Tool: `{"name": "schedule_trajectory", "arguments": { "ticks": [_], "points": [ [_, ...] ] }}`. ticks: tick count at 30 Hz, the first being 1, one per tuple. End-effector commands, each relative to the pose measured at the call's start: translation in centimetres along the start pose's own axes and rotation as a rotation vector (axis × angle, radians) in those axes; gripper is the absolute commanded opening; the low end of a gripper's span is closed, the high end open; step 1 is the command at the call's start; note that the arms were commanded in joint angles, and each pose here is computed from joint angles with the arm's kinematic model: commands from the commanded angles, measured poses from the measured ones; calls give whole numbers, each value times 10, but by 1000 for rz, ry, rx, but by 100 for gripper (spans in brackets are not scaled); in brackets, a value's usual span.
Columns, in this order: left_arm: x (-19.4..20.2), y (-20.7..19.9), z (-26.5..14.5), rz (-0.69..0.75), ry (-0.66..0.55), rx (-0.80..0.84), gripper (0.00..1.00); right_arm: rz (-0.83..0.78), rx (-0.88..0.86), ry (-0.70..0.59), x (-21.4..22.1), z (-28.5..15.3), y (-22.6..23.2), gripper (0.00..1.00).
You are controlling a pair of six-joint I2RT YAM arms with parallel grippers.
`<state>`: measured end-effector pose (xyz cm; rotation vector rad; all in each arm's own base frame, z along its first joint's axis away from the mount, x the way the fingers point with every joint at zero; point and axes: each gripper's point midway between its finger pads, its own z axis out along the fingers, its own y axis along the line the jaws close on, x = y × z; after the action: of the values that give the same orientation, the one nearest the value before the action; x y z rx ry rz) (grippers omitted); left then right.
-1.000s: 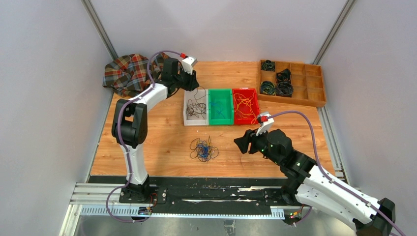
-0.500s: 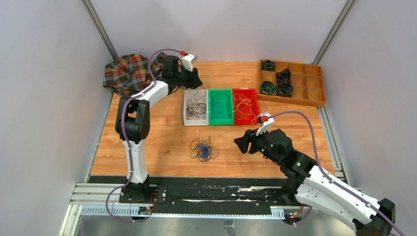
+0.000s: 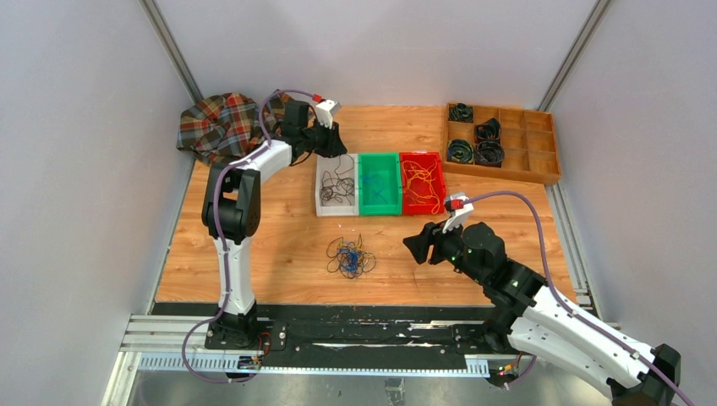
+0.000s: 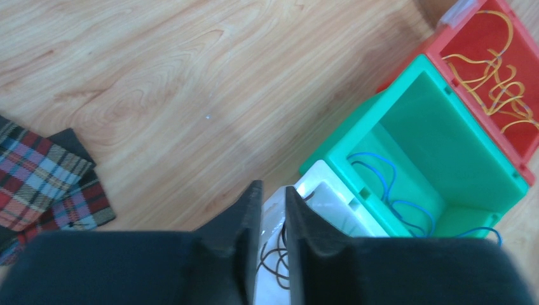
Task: Untangle the cables
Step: Place the cable in the bin.
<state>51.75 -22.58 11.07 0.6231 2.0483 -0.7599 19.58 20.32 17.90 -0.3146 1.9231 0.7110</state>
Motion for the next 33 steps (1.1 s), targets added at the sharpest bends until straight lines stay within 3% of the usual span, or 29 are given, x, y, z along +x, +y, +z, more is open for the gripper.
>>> {"name": "schedule_trajectory", "arguments": {
  "ticks": [1, 16, 29, 33],
  "points": [
    [-15, -16, -10, 19, -36, 59, 15, 16, 18, -7, -3, -2, -4, 56],
    [7, -23, -36, 160, -39, 21, 7, 29, 18, 2, 2, -1, -5, 55],
    [26, -16, -26, 165, 11, -80, 3, 32, 11, 14, 2, 3, -3, 54],
    [27, -9, -26, 245, 67, -189, 12, 25, -2, 18, 2, 4, 0, 56]
  ]
}}
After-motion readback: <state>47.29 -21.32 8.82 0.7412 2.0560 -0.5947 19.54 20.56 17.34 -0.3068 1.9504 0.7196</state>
